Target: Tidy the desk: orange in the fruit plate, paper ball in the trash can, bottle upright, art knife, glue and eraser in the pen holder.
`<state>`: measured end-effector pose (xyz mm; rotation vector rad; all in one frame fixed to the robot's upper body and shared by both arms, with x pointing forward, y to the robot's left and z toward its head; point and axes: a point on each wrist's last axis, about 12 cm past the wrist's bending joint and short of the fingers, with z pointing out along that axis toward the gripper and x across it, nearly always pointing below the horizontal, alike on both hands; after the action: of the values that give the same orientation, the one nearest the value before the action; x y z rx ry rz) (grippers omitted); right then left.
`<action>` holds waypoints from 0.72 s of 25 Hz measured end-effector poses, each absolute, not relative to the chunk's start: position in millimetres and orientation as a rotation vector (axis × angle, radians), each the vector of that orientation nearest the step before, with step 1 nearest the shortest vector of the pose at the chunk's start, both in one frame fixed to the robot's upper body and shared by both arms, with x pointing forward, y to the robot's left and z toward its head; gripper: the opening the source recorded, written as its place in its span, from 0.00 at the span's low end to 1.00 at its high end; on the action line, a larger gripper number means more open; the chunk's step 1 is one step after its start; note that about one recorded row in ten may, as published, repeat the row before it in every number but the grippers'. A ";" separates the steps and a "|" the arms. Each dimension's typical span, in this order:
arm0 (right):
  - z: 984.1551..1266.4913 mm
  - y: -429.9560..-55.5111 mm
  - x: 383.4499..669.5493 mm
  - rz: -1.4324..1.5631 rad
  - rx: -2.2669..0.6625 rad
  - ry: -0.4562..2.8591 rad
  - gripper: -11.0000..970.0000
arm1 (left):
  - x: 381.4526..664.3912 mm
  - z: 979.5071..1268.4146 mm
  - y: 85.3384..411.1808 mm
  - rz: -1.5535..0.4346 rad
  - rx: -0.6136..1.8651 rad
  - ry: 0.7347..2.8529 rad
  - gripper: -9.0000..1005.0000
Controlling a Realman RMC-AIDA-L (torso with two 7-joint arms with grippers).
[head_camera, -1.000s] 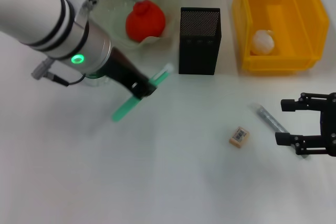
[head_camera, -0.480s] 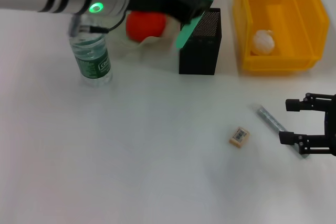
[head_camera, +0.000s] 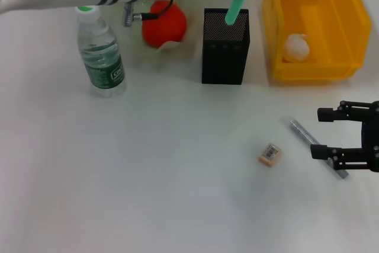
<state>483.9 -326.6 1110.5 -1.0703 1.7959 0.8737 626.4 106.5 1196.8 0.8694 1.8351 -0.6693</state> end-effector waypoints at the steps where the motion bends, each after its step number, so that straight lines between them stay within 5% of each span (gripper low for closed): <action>1: 1110.6 -326.4 484.1 0.873 -1.072 1.795 0.79 | 628.5 1195.0 105.8 -0.671 0.855 1.826 0.30; 18: 1107.8 -323.9 488.9 0.868 -1.069 1.799 0.79 | 636.0 1167.4 94.4 -0.564 0.872 1.823 0.34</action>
<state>488.9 -323.9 1107.8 -1.0686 1.7994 0.8677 636.0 94.4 1167.4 0.8718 1.8225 -0.5638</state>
